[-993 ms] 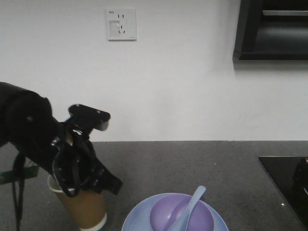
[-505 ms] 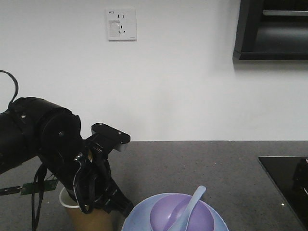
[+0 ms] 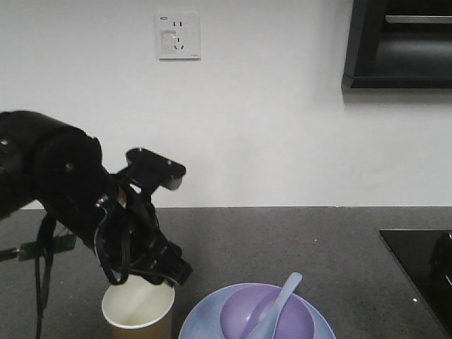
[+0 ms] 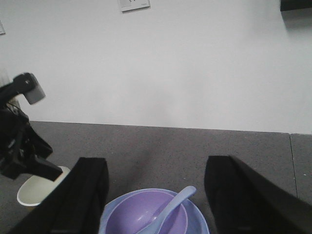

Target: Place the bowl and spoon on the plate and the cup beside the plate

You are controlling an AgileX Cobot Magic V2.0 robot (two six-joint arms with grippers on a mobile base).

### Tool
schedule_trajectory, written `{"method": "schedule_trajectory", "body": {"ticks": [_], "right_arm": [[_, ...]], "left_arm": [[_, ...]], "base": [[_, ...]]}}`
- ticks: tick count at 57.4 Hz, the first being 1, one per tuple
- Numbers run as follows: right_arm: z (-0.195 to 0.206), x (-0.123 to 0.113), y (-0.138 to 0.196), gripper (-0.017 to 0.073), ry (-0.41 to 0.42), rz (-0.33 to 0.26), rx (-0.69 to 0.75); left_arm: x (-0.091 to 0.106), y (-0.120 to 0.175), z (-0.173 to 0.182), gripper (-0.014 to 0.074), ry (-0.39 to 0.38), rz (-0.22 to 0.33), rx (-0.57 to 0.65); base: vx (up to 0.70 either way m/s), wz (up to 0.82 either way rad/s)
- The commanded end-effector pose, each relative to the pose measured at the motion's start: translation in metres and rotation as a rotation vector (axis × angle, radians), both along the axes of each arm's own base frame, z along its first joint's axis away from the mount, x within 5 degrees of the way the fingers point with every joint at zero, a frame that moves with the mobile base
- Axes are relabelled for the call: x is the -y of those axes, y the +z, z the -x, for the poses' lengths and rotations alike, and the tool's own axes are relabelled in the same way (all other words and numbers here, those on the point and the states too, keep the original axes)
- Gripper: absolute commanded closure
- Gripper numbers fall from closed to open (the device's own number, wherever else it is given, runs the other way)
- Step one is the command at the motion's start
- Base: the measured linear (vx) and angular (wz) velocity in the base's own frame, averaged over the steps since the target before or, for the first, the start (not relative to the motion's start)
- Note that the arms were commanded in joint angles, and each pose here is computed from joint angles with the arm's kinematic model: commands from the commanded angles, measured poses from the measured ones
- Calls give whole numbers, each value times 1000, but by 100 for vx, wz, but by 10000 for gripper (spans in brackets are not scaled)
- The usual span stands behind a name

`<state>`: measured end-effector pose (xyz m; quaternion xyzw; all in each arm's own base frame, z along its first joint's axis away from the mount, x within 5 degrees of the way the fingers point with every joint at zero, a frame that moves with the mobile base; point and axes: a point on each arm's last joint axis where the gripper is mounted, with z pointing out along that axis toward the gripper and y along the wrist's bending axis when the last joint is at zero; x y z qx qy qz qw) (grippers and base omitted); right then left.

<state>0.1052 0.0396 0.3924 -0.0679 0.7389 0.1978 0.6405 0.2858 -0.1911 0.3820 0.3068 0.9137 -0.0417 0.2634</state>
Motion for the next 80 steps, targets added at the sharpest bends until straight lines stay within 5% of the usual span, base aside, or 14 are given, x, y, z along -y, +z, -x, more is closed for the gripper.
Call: {"method": "schedule_trajectory", "body": {"ticks": [1,14,20,25,38,53,68,80], "right_arm": [[-2,3,14,62,-33,-31,87],[-2,3,14,62,-33,-31,87],[-2,3,14,62,-33,-31,87],[-2,3,14,62,-33,-31,87],[-2,3,14,62,-33,-32,87],[-2,3,14,62,-33,-32,87],[-2,3,14,62,-33,-32,87],[-2,3,14,62,-33,-32,87]], "left_arm": [[-15,56,16,41,6,66,195],[-63,141,70,57,61,170,493],[-87,162,106,89,85,308,625],[-104,160,134,124,63,393,750],[-135,100,185,195,7,491,905],[-156,48,216,221,3,481,890],[-164,38,225,232,8,454,900],[-174,36,224,424,88,341,946]], "base": [[0,0],[0,0],[0,0],[0,0],[0,0],[0,0],[0,0],[0,0]]}}
